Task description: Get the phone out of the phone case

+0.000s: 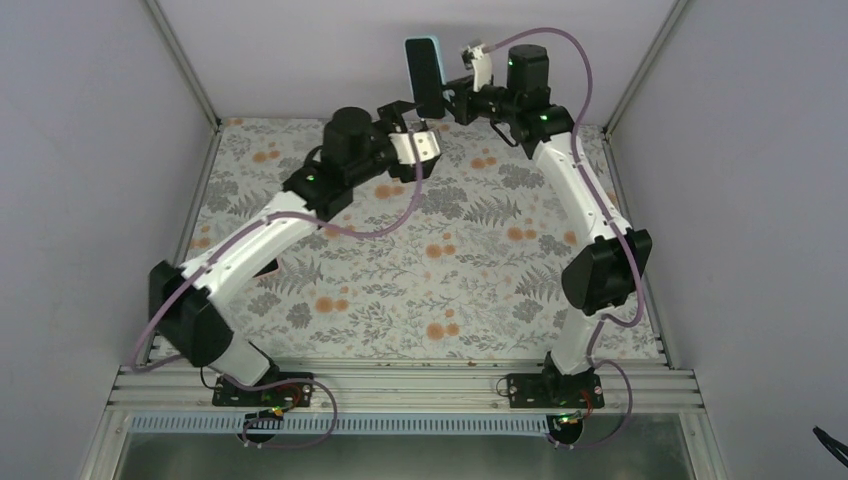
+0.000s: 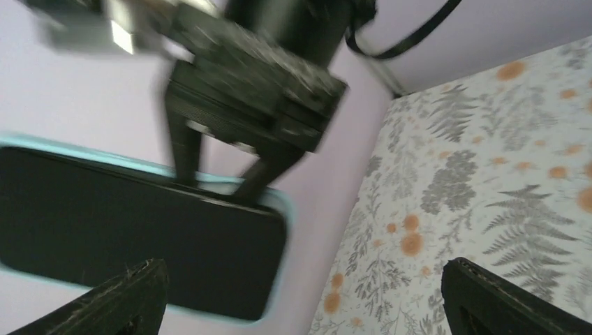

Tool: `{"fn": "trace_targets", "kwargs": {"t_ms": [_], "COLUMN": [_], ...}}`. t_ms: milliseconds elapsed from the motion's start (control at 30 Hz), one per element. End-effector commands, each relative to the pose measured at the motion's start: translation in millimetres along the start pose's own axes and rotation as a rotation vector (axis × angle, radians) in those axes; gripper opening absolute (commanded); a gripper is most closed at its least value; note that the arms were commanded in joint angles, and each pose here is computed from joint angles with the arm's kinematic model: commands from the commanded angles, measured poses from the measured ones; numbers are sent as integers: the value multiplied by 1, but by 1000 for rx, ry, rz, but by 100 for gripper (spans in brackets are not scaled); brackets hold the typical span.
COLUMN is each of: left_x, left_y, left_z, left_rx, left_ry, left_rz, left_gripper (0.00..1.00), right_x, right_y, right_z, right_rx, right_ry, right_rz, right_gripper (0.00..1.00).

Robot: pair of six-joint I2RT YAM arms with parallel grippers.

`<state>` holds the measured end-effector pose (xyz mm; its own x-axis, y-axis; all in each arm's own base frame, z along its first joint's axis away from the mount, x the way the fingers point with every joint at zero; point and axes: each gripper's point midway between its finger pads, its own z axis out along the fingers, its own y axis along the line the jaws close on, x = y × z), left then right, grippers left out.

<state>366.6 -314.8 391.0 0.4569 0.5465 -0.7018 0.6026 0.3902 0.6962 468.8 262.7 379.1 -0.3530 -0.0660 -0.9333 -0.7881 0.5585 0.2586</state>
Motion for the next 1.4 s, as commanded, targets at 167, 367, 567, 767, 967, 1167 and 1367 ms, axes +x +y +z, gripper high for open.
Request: {"fn": "trace_targets", "kwargs": {"t_ms": [167, 367, 567, 767, 967, 1167, 1367], "left_x": [-8, -3, 5, 13, 19, 32, 25], "left_y": [76, 78, 73, 77, 106, 141, 151], "left_z": [20, 26, 32, 30, 5, -22, -101], "left_rx": [-372, -371, -362, -411, -590, -865, -1316], "left_ry": [-33, -42, -28, 1, 26, 125, 70], "left_rz": [-93, -133, -123, -113, -140, -16, 249], "left_gripper": [89, 86, 84, 83, 71, 35, 40], "right_x": [-77, -72, -73, -79, -73, -66, -58], "right_y": [49, 48, 55, 62, 64, 69, 76], "right_z": [-3, 1, 1, -3, -5, -6, -16], "right_rx": [-32, -32, -53, -62, -51, -71, -81], "right_ry": [-190, -179, -180, -195, -186, -175, -157], "right_rz": [-88, -94, -99, -98, -103, -86, -88], "right_gripper": [3, 3, 3, 3, 3, 3, 3]}}
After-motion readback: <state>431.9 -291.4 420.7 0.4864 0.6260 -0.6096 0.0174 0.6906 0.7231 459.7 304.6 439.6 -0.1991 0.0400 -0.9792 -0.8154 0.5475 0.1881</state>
